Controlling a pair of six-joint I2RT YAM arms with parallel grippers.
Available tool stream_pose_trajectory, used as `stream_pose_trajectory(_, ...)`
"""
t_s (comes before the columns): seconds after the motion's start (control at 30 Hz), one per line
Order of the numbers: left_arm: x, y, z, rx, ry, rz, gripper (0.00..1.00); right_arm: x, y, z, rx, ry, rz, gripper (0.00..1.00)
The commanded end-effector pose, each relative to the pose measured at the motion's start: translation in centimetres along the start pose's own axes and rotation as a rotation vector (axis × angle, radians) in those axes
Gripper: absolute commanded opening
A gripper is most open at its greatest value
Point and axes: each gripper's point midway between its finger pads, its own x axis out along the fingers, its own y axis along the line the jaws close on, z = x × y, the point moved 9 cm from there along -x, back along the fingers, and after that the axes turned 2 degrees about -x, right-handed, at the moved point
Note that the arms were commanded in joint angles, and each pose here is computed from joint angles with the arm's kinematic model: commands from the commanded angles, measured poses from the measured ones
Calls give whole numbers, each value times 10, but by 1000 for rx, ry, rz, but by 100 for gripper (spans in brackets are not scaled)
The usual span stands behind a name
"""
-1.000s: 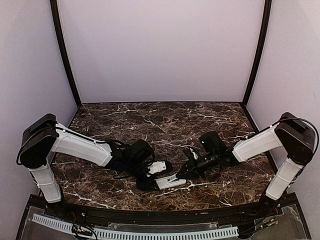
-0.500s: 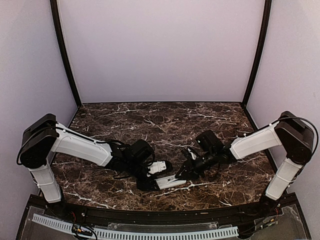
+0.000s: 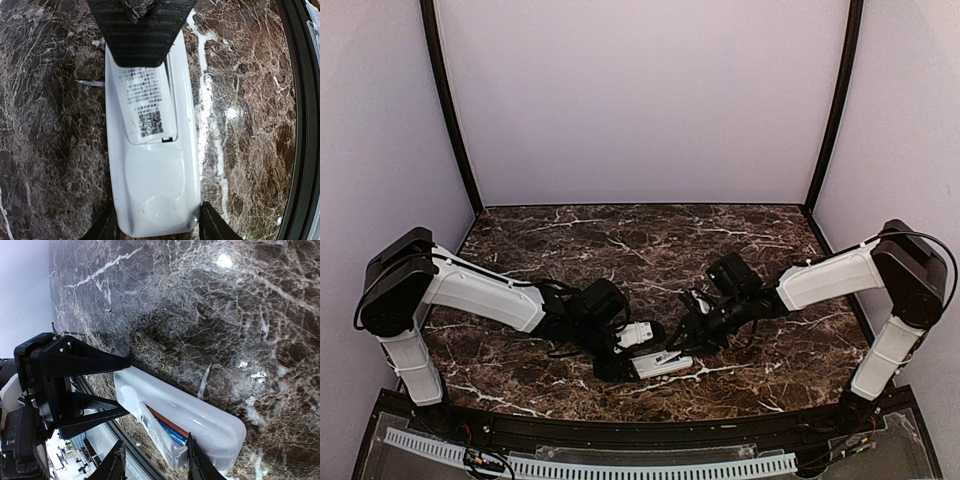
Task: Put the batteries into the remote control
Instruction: Load the battery cover onto the remote control without the battery cover.
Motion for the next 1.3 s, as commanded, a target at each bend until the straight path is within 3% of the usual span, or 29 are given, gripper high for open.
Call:
stream_pose_trajectory(0.0, 14, -6, -25, -42, 132, -49, 14, -3, 2, -1, -17, 1, -40, 39)
stream_pose_trajectory(1.27, 15, -5, -25, -47, 142, -49, 15, -13, 25, -1, -98, 11, -154, 49)
